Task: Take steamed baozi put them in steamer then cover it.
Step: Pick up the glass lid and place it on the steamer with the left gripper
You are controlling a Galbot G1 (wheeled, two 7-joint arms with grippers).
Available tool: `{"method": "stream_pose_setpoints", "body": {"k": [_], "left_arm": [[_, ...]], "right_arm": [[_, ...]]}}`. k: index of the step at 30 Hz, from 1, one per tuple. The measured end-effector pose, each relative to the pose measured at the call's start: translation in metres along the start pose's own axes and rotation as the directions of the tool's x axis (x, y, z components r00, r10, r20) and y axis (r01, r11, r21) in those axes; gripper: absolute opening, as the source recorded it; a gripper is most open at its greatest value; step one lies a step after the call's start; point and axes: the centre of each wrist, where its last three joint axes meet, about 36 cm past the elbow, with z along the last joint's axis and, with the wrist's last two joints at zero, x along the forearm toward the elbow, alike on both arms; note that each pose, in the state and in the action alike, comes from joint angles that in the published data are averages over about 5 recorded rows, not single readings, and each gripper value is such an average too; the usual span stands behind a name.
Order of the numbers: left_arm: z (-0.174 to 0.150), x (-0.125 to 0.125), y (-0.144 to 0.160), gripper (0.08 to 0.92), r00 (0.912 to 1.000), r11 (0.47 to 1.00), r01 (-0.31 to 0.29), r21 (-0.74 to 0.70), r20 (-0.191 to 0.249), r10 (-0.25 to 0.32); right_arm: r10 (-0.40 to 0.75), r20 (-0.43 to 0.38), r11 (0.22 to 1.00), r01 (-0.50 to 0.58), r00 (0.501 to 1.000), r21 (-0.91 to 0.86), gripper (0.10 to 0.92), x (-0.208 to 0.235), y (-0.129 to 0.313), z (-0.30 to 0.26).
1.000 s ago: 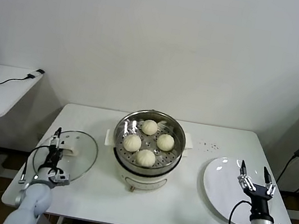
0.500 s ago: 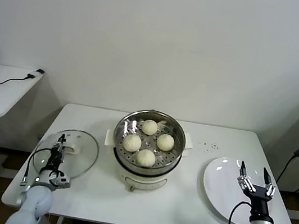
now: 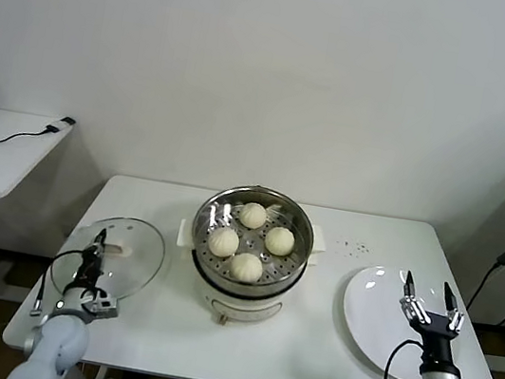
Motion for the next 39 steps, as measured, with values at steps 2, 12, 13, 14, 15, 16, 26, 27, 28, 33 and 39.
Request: {"method": "stream_pose_setpoints", "body": {"k": [2, 12, 13, 14, 15, 16, 26, 27, 28, 33, 39], "left_arm": [[-0.002, 0.004, 0.008, 0.149, 0.9995, 1.0, 0.007, 0.007, -0.032, -0.007], [-0.019, 0.031, 0.081, 0.149, 0.9797, 0.995, 0.03, 0.09, -0.2, -0.011], [-0.022, 0.033, 0.091, 0.149, 0.9776, 0.994, 0.035, 0.102, -0.21, -0.013], [-0.026, 0.036, 0.101, 0.149, 0.9757, 0.993, 0.041, 0.112, -0.219, -0.016], [-0.029, 0.039, 0.111, 0.149, 0.974, 0.991, 0.047, 0.122, -0.226, -0.019], [-0.032, 0.042, 0.12, 0.149, 0.9725, 0.99, 0.054, 0.131, -0.232, -0.022], [-0.083, 0.066, 0.188, 0.149, 0.9737, 0.973, 0.084, 0.213, -0.225, -0.035], [-0.089, 0.068, 0.192, 0.149, 0.9756, 0.972, 0.083, 0.22, -0.217, -0.034], [-0.097, 0.069, 0.195, 0.149, 0.9776, 0.97, 0.082, 0.227, -0.208, -0.034], [-0.137, 0.074, 0.211, 0.149, 0.9885, 0.962, 0.072, 0.263, -0.147, -0.033], [-0.189, 0.078, 0.227, 0.149, 0.9974, 0.953, 0.059, 0.297, -0.057, -0.044]], "right_arm": [[0.0, 0.001, 1.0, 0.0, 1.0, 0.0, 0.823, 0.0, 0.0, -0.001], [0.0, -0.003, 1.0, 0.0, 1.0, -0.002, 0.823, 0.004, 0.001, -0.003], [0.0, -0.004, 1.0, 0.0, 1.0, -0.001, 0.823, 0.004, 0.001, -0.003], [0.001, -0.005, 1.0, -0.001, 1.0, 0.0, 0.823, 0.004, 0.001, -0.003], [0.001, -0.006, 1.0, -0.001, 1.0, 0.0, 0.823, 0.005, 0.001, -0.004], [0.002, -0.006, 1.0, -0.002, 1.0, 0.001, 0.823, 0.005, 0.001, -0.004], [0.015, -0.035, 1.0, -0.014, 0.999, 0.023, 0.823, 0.011, -0.001, -0.004], [0.016, -0.042, 1.0, -0.015, 0.999, 0.027, 0.823, 0.012, -0.001, -0.004], [0.017, -0.049, 0.999, -0.016, 0.999, 0.032, 0.823, 0.013, -0.001, -0.004], [0.022, -0.089, 0.998, -0.017, 0.996, 0.057, 0.823, 0.018, -0.004, 0.001], [0.027, -0.122, 0.997, -0.018, 0.992, 0.073, 0.823, 0.02, -0.003, 0.008]]}}
